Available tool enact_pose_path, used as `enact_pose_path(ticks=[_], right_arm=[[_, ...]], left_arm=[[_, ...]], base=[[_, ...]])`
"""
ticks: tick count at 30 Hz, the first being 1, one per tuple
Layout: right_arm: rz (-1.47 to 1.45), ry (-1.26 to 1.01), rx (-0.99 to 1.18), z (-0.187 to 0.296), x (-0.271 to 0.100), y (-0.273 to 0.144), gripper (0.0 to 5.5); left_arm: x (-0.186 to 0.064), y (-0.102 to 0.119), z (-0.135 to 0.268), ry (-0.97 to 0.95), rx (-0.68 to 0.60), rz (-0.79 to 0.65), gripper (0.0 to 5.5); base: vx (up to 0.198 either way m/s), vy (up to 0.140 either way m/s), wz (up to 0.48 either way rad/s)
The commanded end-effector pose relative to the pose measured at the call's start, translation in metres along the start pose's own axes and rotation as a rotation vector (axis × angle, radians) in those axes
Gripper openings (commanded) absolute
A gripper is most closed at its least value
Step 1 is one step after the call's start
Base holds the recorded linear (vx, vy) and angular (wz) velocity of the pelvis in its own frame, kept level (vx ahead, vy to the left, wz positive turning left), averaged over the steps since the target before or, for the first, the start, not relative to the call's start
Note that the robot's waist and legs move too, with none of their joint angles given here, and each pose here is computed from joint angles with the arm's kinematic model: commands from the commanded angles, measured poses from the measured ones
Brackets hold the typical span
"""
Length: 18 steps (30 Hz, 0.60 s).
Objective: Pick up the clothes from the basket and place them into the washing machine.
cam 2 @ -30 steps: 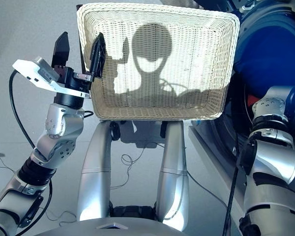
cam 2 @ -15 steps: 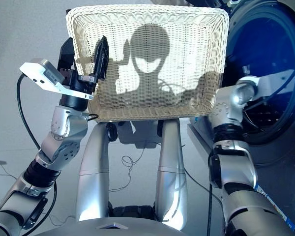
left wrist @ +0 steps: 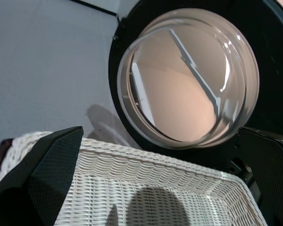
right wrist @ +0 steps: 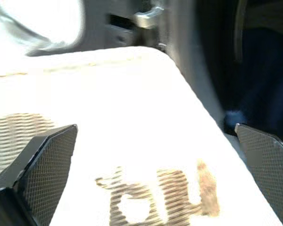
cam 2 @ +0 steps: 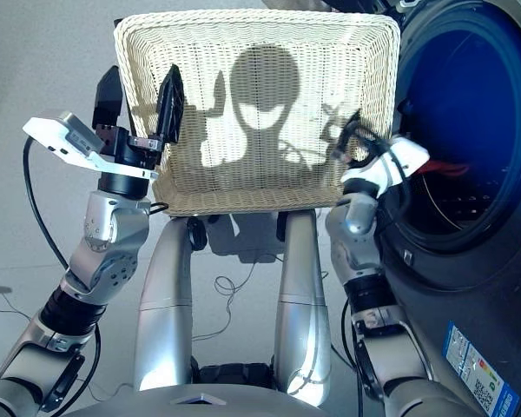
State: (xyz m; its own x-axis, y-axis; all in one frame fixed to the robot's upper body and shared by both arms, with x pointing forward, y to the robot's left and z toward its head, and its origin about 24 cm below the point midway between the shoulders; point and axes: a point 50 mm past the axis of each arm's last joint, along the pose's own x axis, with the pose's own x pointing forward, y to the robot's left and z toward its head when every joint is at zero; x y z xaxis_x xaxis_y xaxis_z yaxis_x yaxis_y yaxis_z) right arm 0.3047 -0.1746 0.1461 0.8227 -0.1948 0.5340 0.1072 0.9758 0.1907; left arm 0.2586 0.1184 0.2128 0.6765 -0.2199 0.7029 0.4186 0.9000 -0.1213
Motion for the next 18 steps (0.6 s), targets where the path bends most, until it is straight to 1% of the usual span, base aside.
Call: enact_pose_path(ticks=[1,4,5,7,9,10,15,18], right_arm=[[0.181,-0.196,-0.044,0.036,-0.002,0.016,5.50],[0.254,-0.227,-0.081,0.044,-0.009,0.016,5.50],[0.267,-0.227,-0.102,0.044,-0.010,0.013,5.50],[0.303,-0.222,-0.127,0.045,-0.015,0.007,5.50],[0.308,-0.182,-0.118,0.041,-0.018,0.000,5.50],[0.310,-0.154,-0.118,0.036,-0.021,-0.003,5.50],[0.321,0.003,-0.172,0.007,-0.036,-0.016,5.50],[0.304,0.162,-0.200,-0.022,-0.050,-0.028,5.50]], left_arm=[[-0.005,-0.003,0.029,-0.168,0.044,-0.053,5.50],[-0.012,0.007,0.017,-0.121,0.086,0.013,5.50],[-0.014,0.010,0.015,-0.104,0.122,0.005,5.50],[-0.020,0.016,0.003,-0.044,0.128,0.008,5.50],[-0.026,0.021,-0.005,0.014,0.162,-0.027,5.50],[-0.030,0.024,-0.012,0.044,0.183,-0.019,5.50],[-0.060,0.046,-0.055,0.269,0.283,0.021,5.50],[-0.096,0.062,-0.092,0.480,0.273,0.105,5.50]], base=[[0.000,0.000,0.000],[0.000,0.000,0.000],[0.051,-0.007,-0.049],[0.071,-0.001,-0.048],[0.096,0.015,-0.040],[0.115,0.003,-0.048],[0.169,0.013,-0.057],[0.164,0.003,-0.175]])
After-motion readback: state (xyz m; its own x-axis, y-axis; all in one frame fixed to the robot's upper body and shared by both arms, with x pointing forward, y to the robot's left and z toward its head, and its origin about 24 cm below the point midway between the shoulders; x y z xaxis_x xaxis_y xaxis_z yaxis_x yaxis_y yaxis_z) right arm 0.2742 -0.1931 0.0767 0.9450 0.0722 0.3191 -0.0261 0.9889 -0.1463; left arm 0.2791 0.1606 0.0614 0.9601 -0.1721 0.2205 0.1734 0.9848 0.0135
